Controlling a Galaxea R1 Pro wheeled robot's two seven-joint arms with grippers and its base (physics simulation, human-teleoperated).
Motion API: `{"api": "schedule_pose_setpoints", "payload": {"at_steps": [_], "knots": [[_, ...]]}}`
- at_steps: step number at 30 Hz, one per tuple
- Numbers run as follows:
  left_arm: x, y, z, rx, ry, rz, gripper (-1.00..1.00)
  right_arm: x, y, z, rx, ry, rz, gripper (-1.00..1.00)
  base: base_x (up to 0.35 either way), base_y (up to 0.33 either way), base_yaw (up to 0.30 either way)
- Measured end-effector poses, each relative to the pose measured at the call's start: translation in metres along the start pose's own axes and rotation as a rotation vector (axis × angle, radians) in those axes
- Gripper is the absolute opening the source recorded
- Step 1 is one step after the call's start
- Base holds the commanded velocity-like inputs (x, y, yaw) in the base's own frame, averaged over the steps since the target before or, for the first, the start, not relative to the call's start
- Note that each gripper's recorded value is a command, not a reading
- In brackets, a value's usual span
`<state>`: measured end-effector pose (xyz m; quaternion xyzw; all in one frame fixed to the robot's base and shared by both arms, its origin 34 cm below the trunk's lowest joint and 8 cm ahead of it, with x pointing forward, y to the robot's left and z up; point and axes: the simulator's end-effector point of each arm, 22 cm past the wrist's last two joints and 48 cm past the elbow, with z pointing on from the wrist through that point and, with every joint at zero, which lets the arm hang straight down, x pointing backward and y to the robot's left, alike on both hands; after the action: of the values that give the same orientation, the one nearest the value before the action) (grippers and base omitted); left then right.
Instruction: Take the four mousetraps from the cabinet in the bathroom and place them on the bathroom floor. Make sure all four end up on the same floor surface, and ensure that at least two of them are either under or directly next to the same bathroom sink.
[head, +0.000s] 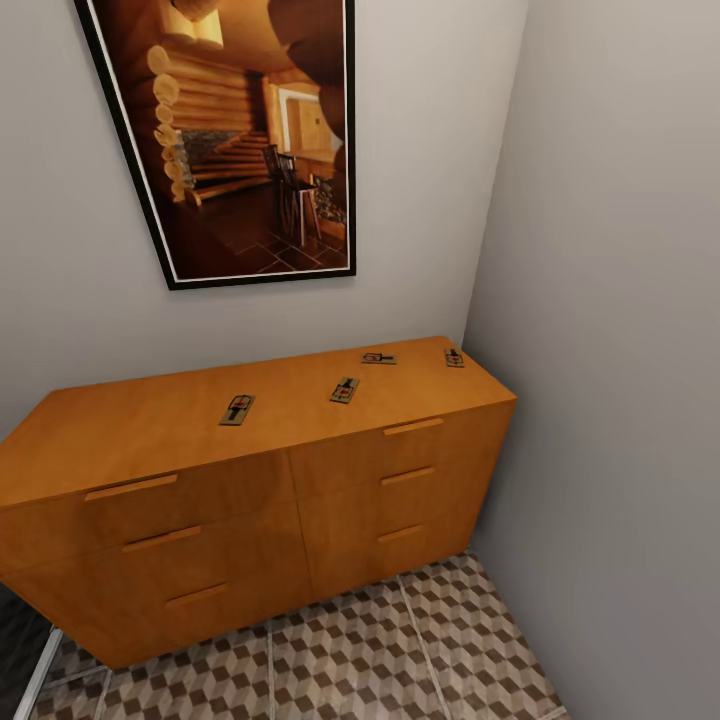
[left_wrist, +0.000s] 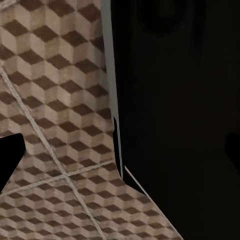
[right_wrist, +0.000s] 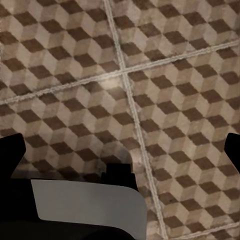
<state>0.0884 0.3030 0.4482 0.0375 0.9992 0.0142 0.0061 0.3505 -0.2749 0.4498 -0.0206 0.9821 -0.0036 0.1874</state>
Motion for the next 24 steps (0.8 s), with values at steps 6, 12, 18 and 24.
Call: {"api": "schedule_pose_setpoints", "payload": {"at_steps": [6,12,18,24], "knots": [[-0.013,-0.006,0.001,0.007,-0.044,0.014,1.00,-0.001,0.001,0.000,-0.003,-0.001,-0.003,1.00,0.000,0.000,0.000],[-0.061,-0.041,0.006,0.048,-0.100,0.012,1.00,-0.003,-0.009,0.001,0.007,0.011,-0.013,1.00,0.000,0.000,0.000],[-0.110,-0.068,0.012,0.078,-0.039,0.005,1.00,-0.039,-0.032,0.003,0.031,-0.039,-0.023,1.00,0.000,0.000,0.000],[-0.239,-0.131,-0.016,0.121,-0.068,0.163,1.00,-0.124,-0.036,-0.002,0.025,-0.060,-0.030,1.00,0.000,0.000,0.000]]}}
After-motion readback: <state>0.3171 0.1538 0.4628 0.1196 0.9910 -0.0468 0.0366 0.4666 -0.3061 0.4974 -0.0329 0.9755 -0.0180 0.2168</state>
